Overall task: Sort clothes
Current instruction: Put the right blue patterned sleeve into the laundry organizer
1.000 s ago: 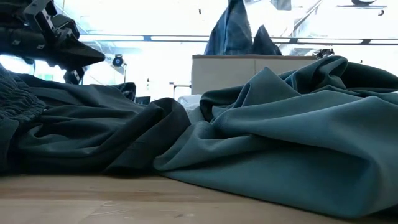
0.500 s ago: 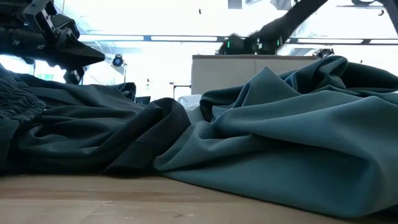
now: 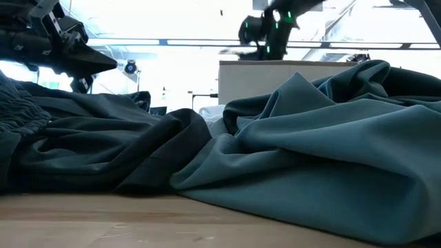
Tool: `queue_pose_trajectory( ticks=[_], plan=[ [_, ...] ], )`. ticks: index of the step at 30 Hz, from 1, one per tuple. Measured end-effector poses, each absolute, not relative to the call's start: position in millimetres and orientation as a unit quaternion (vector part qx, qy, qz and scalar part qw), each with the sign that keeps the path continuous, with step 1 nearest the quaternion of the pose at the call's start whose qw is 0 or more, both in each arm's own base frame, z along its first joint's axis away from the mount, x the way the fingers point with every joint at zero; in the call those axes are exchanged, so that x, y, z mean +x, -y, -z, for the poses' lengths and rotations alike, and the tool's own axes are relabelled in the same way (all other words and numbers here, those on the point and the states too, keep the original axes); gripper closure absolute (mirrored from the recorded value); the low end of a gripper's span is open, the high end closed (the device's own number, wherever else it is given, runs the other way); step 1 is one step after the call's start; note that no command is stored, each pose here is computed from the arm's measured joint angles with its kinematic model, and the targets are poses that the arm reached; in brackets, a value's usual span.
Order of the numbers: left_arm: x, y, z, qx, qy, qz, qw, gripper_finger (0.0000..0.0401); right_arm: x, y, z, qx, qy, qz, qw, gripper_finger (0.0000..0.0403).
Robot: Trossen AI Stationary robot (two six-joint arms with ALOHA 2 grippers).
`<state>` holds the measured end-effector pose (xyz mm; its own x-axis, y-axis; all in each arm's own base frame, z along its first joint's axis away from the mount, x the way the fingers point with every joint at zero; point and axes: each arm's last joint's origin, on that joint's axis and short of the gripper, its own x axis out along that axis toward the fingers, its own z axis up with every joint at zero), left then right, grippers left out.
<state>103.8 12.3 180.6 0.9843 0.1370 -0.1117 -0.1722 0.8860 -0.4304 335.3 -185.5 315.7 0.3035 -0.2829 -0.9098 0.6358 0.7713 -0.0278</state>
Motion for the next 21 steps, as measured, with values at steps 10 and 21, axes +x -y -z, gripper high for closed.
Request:
queue_pose_trajectory(
  ticks=[10,21],
  plan=[
    [103.5,-12.3,-177.9,-0.226,-0.053,-0.082,0.969,0.0400,355.1,195.1,-317.3,0.132,-0.410,0.321,0.844,0.0224],
    [103.2,-12.5,-176.4,-0.226,-0.060,-0.088,0.968,0.0400,297.4,201.5,-150.9,0.257,-0.460,0.370,0.765,0.0233]
  ],
)
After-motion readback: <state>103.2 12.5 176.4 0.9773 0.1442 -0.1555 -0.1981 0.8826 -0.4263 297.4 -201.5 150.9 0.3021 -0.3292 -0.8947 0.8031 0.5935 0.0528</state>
